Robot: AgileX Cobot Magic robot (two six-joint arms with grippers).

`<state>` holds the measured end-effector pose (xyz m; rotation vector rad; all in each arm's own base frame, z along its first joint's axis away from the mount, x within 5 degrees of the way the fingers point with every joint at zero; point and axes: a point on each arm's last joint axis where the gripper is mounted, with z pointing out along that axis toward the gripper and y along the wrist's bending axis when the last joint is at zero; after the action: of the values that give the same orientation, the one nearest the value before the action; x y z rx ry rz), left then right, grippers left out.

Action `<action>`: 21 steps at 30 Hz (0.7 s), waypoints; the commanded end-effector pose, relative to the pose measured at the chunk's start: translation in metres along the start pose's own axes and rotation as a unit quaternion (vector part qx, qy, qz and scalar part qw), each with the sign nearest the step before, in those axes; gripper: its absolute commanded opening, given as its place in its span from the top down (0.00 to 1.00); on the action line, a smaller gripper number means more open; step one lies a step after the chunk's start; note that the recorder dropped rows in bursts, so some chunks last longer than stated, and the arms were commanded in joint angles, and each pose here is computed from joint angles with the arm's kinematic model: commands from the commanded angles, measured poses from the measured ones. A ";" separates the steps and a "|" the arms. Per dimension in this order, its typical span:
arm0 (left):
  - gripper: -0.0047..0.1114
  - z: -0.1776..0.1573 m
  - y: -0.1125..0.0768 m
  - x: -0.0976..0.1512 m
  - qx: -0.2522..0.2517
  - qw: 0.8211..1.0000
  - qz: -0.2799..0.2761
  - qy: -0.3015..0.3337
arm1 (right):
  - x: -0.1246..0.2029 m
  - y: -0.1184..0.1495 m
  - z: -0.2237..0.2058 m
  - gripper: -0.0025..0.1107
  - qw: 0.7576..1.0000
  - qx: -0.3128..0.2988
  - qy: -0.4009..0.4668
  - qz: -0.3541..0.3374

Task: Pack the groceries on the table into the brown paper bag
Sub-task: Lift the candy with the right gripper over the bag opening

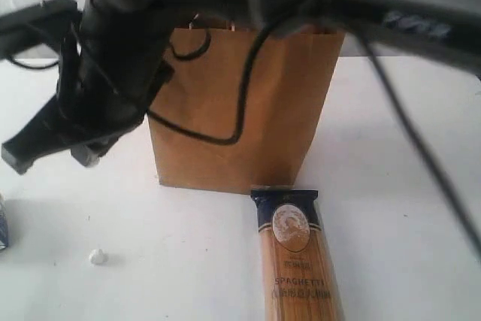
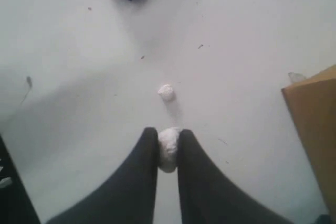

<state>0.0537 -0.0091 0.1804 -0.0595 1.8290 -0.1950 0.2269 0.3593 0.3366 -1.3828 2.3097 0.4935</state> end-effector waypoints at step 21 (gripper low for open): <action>0.96 0.000 0.000 0.001 0.004 1.000 -0.005 -0.001 | -0.025 -0.037 -0.120 0.98 0.919 0.293 -0.246 -0.101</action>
<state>0.0537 -0.0091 0.1804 -0.0595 1.8290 -0.1950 0.2340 0.3000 0.4514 -1.0999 1.7464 0.1374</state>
